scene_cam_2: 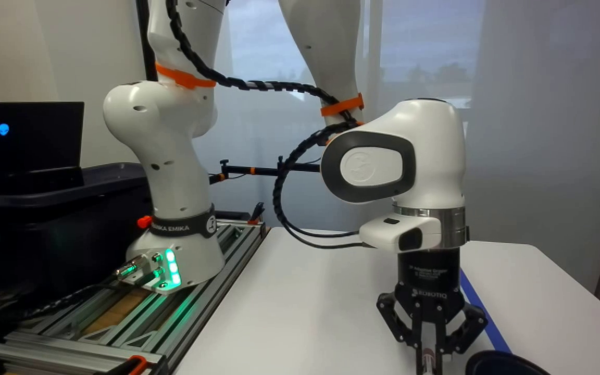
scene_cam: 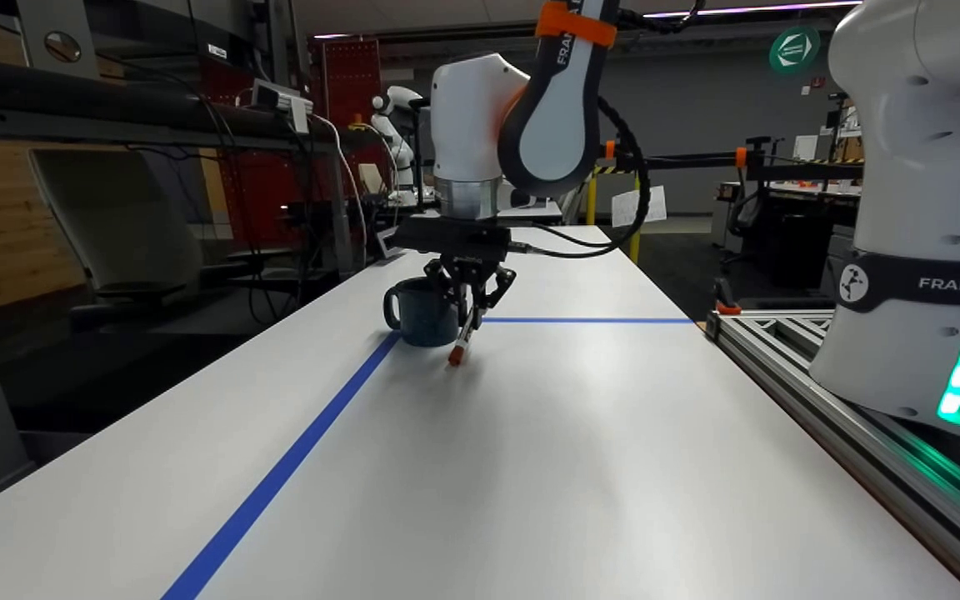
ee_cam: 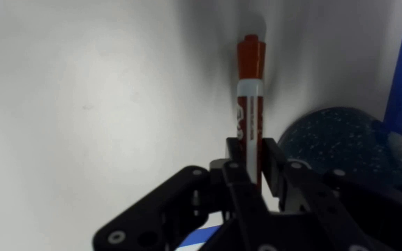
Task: Remove the marker from the mug
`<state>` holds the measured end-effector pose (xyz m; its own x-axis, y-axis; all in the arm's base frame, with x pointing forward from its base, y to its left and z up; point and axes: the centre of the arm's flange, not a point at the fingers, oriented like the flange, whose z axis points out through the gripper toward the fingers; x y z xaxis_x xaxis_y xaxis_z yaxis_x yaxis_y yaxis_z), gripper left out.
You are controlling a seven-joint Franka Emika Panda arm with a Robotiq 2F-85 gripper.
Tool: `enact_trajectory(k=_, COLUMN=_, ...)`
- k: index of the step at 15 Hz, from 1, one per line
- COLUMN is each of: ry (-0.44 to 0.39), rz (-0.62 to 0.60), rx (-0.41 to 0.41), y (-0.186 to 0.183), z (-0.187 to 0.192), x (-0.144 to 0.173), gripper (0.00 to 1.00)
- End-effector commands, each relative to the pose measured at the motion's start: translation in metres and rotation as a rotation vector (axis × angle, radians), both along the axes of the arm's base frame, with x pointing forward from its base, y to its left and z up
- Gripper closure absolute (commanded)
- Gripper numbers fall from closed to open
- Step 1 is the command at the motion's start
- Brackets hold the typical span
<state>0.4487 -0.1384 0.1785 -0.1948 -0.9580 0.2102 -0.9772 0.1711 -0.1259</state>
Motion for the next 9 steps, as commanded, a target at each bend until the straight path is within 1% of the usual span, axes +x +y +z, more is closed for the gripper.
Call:
enact_trajectory(k=1, ry=0.001, rz=0.054, rx=-0.032, y=0.000, z=-0.006, x=-0.011, gripper=0.54)
enact_trajectory(k=2, ry=0.001, rz=0.066, rx=-0.037, y=0.001, z=-0.004, x=-0.011, gripper=0.49)
enact_trajectory(k=7, ry=-0.023, rz=0.138, rx=-0.057, y=0.010, z=0.020, x=-0.003, gripper=0.10)
enact_trajectory(k=8, ry=-0.030, rz=0.160, rx=-0.059, y=0.013, z=0.027, x=-0.001, gripper=0.03)
enact_trajectory(k=9, ry=-0.032, rz=0.183, rx=-0.063, y=0.014, z=0.033, x=0.000, gripper=0.00)
